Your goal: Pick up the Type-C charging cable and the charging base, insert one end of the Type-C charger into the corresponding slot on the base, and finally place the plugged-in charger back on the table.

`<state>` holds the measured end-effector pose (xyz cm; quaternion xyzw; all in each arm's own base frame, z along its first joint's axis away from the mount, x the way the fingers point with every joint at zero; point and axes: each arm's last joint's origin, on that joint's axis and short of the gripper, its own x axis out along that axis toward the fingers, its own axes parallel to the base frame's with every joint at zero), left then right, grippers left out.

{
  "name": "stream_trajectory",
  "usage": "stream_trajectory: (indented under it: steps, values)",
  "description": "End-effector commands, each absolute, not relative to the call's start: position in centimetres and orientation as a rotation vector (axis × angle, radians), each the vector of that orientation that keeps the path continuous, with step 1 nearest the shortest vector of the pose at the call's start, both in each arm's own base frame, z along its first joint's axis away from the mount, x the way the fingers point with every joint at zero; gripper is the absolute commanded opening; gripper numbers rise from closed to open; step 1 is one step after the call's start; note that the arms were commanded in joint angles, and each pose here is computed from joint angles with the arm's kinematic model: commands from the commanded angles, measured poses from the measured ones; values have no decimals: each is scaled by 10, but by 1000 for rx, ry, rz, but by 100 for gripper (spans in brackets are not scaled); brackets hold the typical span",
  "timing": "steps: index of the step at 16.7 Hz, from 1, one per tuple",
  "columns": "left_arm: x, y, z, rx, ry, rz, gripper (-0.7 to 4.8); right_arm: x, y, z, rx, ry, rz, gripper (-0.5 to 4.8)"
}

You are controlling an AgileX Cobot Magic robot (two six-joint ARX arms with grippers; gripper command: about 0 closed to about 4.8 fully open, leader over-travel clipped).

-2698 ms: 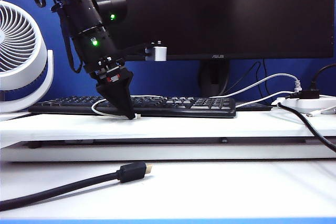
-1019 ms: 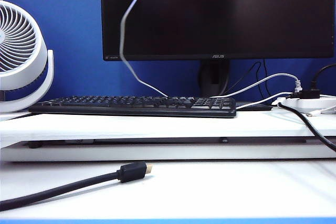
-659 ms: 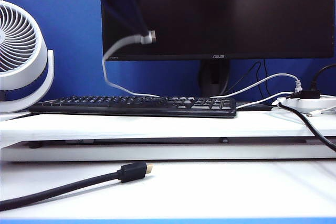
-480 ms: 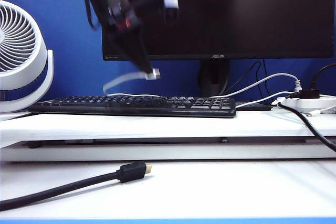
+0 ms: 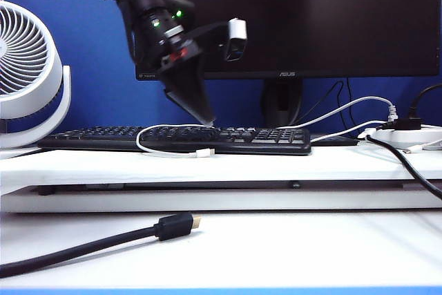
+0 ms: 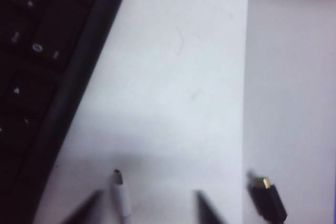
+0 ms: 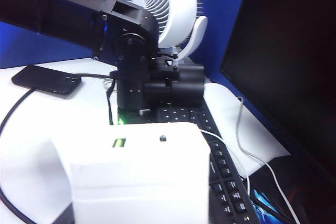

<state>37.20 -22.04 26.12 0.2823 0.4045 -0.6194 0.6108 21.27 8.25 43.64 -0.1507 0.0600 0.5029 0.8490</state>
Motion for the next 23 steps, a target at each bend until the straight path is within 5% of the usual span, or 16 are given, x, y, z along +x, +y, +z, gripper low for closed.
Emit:
stream_trajectory:
  steps: [1,5,6,8,16,20,23]
  values:
    - [372,-221,272,487,1006,-1302,251,211,82,441,-327,88,1063,0]
    - [376,-223,287,-61,1293,-879,251,211,82,441,-327,87,1063,0]
    - [376,-223,287,-345,1447,-626,244,211,82,441,-327,87,1063,0]
    - [370,-232,287,-424,1498,-519,244,210,82,442,-318,90,1066,0]
    - [347,-246,281,-183,1480,-207,244,202,80,447,-309,74,1061,0]
    - [359,-230,281,-216,1333,116,241,196,78,449,-307,71,1061,0]
    - [370,-218,281,-251,1288,158,241,193,77,449,-306,74,1061,0]
